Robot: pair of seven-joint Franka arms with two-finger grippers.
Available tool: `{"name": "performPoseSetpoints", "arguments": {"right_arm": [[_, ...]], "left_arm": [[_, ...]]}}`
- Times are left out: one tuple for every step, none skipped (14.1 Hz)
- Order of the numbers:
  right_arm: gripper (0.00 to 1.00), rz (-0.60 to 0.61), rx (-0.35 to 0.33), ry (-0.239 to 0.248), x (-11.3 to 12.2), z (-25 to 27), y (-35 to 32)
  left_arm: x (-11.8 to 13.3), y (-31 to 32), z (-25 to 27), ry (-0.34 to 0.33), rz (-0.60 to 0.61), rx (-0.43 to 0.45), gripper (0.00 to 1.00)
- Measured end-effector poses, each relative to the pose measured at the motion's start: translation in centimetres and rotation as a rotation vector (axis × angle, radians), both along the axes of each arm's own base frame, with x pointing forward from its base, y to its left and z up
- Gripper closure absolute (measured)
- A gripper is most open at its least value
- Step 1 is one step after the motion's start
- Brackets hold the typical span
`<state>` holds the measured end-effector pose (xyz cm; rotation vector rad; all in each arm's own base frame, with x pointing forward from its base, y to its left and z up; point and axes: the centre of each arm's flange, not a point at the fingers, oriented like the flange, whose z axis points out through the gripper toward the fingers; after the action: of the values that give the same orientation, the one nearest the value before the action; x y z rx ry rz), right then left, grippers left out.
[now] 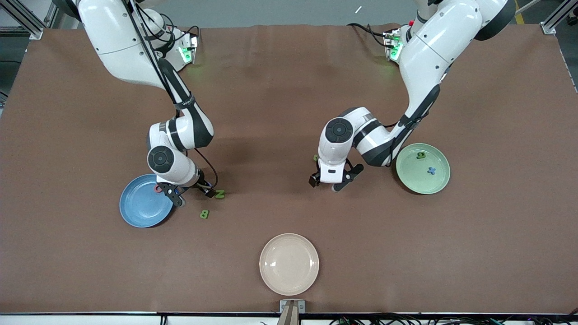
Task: Sort uppercase to blue plate, lowercase to green plate
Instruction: 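Reach the left gripper to the blue 3 while the right gripper grasps G, then grasp the blue 3 with the left gripper while the right gripper carries G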
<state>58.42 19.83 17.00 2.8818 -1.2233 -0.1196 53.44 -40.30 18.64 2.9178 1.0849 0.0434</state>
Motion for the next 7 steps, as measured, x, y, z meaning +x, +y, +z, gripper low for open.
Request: {"name": "performPoseSetpoints", "arguments": {"right_arm": [[0.18,0.000,0.001,-0.004,0.1,0.1,0.0],[0.28,-0.001,0.003,-0.008,0.1,0.3,0.0],[0.41,-0.002,0.004,-0.010,0.2,0.4,0.1],[0.41,-0.003,0.003,-0.010,0.2,0.5,0.0],[0.44,-0.003,0.004,-0.012,0.2,0.6,0.0],[0.56,-0.004,0.005,-0.015,0.2,0.8,0.1],[0.67,-0.006,0.005,-0.015,0.2,0.9,0.0]], "left_arm": [[0.1,0.1,-0.3,0.006,0.006,-0.001,0.01],[0.0,0.0,-0.6,0.014,0.011,-0.005,0.02],[-0.1,-0.1,-0.9,0.023,0.013,-0.007,0.06],[-0.3,-0.3,-1.2,0.031,0.015,-0.009,0.06],[-0.5,-0.3,-1.4,0.040,0.018,-0.010,0.09],[-0.6,-0.4,-1.6,0.049,0.024,-0.013,0.09],[-0.6,-0.4,-1.7,0.054,0.029,-0.015,0.14]]}}
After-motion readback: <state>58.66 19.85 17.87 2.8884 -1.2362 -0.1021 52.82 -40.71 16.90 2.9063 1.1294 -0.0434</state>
